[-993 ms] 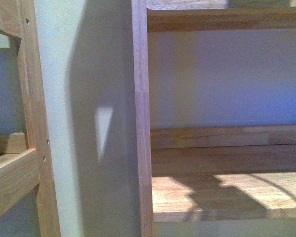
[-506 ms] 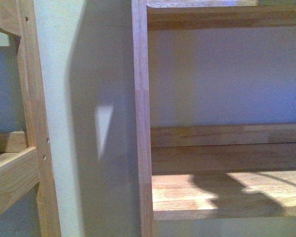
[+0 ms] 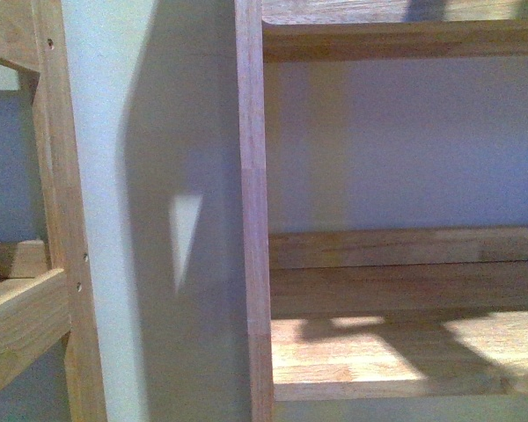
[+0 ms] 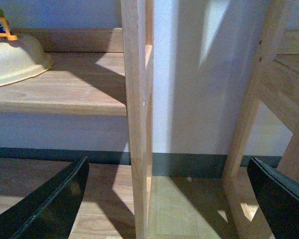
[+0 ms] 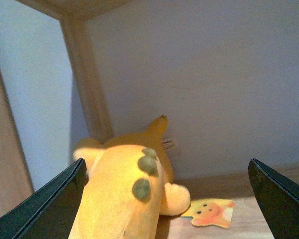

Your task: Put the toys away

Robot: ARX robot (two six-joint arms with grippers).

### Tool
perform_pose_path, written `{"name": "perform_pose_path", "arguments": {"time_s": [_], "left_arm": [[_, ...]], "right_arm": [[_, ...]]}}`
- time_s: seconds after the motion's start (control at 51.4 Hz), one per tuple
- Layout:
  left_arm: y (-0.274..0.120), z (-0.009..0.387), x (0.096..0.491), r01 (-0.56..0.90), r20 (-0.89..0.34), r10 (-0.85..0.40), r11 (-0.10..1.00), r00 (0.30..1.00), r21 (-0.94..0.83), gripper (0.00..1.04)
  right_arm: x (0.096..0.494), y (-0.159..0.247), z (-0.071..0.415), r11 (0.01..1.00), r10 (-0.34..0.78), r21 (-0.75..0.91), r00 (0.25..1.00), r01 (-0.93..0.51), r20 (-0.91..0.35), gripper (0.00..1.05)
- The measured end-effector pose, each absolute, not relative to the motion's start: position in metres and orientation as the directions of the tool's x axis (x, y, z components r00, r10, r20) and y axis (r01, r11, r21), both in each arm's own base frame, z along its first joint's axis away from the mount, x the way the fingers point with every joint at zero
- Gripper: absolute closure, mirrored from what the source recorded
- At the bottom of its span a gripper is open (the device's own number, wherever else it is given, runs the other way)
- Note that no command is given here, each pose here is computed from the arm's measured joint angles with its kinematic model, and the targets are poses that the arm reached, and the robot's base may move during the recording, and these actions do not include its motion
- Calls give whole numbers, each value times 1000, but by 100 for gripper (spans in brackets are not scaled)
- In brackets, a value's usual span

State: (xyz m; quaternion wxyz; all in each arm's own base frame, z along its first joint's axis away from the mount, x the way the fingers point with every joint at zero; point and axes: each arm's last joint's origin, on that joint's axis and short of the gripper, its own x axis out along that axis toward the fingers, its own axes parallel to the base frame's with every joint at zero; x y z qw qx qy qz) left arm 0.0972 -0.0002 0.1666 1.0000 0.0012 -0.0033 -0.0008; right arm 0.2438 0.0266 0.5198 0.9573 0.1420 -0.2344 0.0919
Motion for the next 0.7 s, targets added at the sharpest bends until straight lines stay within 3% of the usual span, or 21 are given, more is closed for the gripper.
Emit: {"name": "perform_pose_path", "arguments": {"time_s": [0.195, 0.331, 0.584, 0.701], "left_arm": [[0, 167, 97, 2, 7, -2, 1000, 1000, 2, 6], [0, 167, 97, 2, 7, -2, 1000, 1000, 2, 6], [0, 167, 97, 2, 7, -2, 1000, 1000, 2, 6], [0, 167, 97, 2, 7, -2, 1000, 1000, 2, 6]], "right_arm": [[181, 7, 478, 958, 155, 141, 863, -251, 480, 6], [140, -10, 421, 974, 150, 85, 884, -209, 444, 6], [108, -22, 316, 984, 132, 74, 939, -163, 318, 6], [98, -20, 274, 987, 124, 60, 938, -151, 323, 6]]}}
